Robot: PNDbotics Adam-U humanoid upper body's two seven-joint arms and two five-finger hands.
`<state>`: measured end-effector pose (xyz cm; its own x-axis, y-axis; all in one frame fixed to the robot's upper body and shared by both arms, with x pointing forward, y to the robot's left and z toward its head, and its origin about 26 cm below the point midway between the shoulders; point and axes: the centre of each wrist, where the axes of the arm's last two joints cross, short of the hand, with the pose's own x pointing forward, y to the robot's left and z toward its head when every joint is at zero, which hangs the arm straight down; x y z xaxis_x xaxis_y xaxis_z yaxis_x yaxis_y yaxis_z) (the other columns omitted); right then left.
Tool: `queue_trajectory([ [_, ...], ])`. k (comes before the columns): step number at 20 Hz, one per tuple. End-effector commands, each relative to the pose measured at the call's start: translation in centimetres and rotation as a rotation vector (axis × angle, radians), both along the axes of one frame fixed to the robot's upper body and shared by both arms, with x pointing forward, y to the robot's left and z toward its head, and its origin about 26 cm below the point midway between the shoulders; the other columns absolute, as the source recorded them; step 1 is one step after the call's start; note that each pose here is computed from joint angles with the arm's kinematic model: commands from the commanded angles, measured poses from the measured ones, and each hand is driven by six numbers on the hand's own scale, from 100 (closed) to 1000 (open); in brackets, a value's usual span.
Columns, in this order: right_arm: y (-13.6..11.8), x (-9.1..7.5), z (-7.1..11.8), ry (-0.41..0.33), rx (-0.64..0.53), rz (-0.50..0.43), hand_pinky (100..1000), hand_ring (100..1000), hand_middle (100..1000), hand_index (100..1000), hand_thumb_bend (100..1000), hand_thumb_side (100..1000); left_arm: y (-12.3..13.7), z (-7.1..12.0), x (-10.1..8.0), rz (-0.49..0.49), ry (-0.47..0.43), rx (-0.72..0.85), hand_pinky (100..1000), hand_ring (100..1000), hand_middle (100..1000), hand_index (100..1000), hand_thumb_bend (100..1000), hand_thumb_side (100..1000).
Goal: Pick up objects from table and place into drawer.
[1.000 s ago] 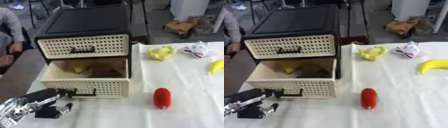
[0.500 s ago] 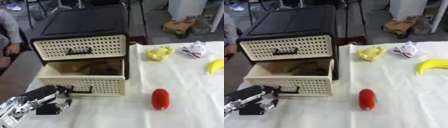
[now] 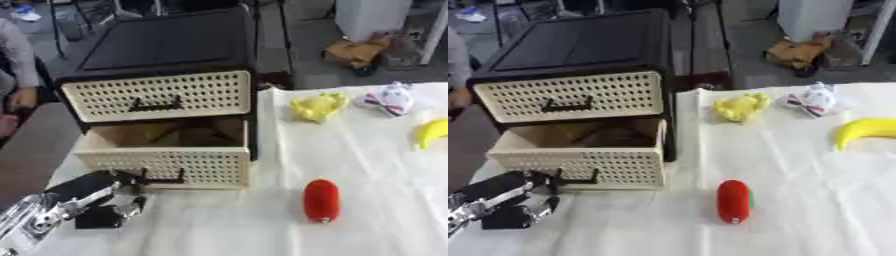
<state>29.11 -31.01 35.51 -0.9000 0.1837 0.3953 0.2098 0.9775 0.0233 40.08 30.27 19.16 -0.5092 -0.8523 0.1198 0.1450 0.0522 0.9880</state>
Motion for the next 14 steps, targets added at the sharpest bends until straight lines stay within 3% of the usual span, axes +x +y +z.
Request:
queue_trajectory([
  [1, 0.0, -0.6, 1.0, -0.038, -0.015, 0.007, 531, 753, 559, 719, 387, 1000, 0.4, 1.7, 0.2, 0.001, -0.052, -0.004, 100, 100, 875, 1000, 100, 919],
  [14, 0.1, -0.7, 1.2, -0.049, -0.024, 0.011, 532, 754, 558, 719, 400, 1000, 2.0, 2.1, 1.5, 0.077, -0.177, -0.047, 100, 100, 875, 1000, 100, 921],
])
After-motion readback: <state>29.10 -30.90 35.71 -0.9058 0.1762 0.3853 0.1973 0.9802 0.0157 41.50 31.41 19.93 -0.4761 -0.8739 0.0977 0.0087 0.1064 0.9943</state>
